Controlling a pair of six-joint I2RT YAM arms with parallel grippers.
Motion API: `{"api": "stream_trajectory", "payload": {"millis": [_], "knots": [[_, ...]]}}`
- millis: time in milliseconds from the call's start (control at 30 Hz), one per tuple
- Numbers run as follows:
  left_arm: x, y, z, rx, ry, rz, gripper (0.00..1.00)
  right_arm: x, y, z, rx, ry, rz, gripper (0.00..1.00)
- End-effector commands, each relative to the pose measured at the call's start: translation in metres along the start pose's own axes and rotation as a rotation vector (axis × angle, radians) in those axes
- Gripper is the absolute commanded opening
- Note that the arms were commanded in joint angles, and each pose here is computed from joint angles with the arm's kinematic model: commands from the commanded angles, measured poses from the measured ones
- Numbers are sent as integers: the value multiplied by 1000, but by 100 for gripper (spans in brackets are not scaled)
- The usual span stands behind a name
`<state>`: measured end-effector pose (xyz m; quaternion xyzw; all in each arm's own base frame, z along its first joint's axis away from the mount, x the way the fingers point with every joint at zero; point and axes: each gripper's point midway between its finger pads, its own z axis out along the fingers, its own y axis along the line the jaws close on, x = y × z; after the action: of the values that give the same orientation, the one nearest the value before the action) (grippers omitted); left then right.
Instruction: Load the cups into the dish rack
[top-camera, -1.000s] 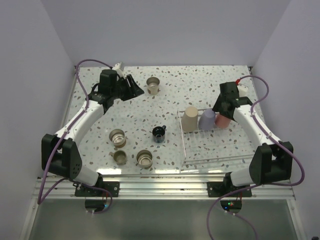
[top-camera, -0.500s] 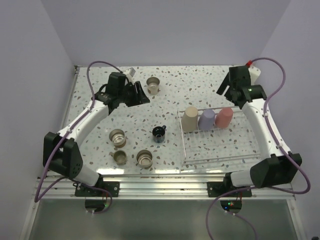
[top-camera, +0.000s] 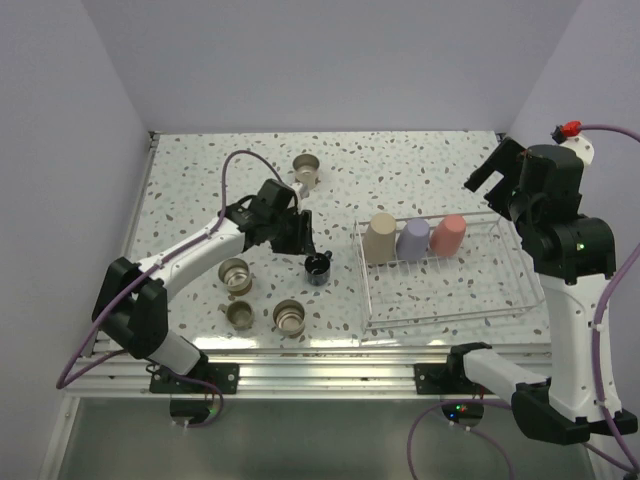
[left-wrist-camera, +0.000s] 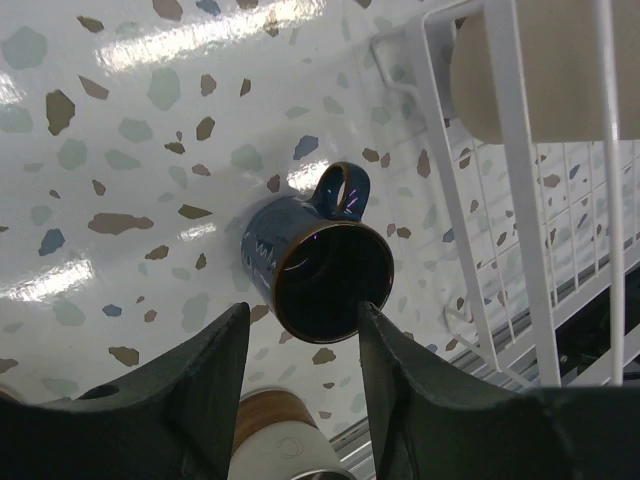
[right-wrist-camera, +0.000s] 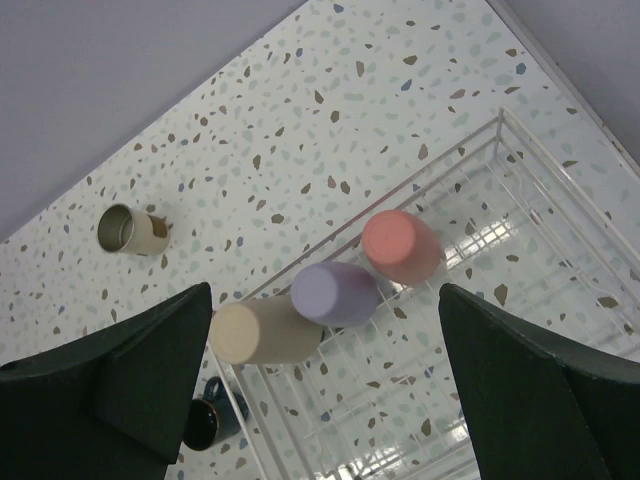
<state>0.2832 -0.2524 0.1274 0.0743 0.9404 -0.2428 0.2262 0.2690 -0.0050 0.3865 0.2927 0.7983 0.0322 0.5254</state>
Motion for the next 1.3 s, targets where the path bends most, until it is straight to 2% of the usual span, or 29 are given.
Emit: {"api": "stream_trajectory", "payload": {"millis": [0, 267, 333, 367, 400, 433, 667, 900, 1067, 1133, 1167, 1200, 1267], "knots": [[16, 7, 20, -39, 29, -3, 50, 22, -7, -13, -18, 83, -22, 98], [36, 13, 53, -115, 98, 4, 45, 33, -12, -26, -33, 128, -64, 98], [38, 15, 58, -136, 106, 7, 34, 31, -8, -28, -45, 125, -72, 98], [36, 18, 59, -150, 99, 5, 25, 30, -7, -28, -49, 126, -78, 99], [33, 17, 58, -154, 91, 4, 2, 27, -4, -31, -59, 117, -80, 98], [30, 18, 57, -168, 81, 0, 0, 26, -2, -31, -64, 116, -83, 98], [0, 11, 31, -207, -2, 16, 0, 25, 11, -34, -111, 117, -101, 98], [-41, -22, -11, -120, -132, 28, 0, 24, 47, -40, -261, 148, -89, 98], [-81, -79, -62, 113, -273, 37, 0, 31, 115, -63, -599, 248, -47, 98], [-89, -95, -79, 194, -289, 22, 0, 32, 143, -68, -722, 287, -20, 98], [-104, -100, -94, 230, -327, 8, 0, 42, 155, -77, -804, 351, -20, 98], [-106, -108, -102, 279, -318, -15, 0, 38, 168, -82, -868, 345, -8, 98], [-125, -114, -128, 344, -378, -45, 0, 47, 186, -93, -966, 426, 19, 99]]}}
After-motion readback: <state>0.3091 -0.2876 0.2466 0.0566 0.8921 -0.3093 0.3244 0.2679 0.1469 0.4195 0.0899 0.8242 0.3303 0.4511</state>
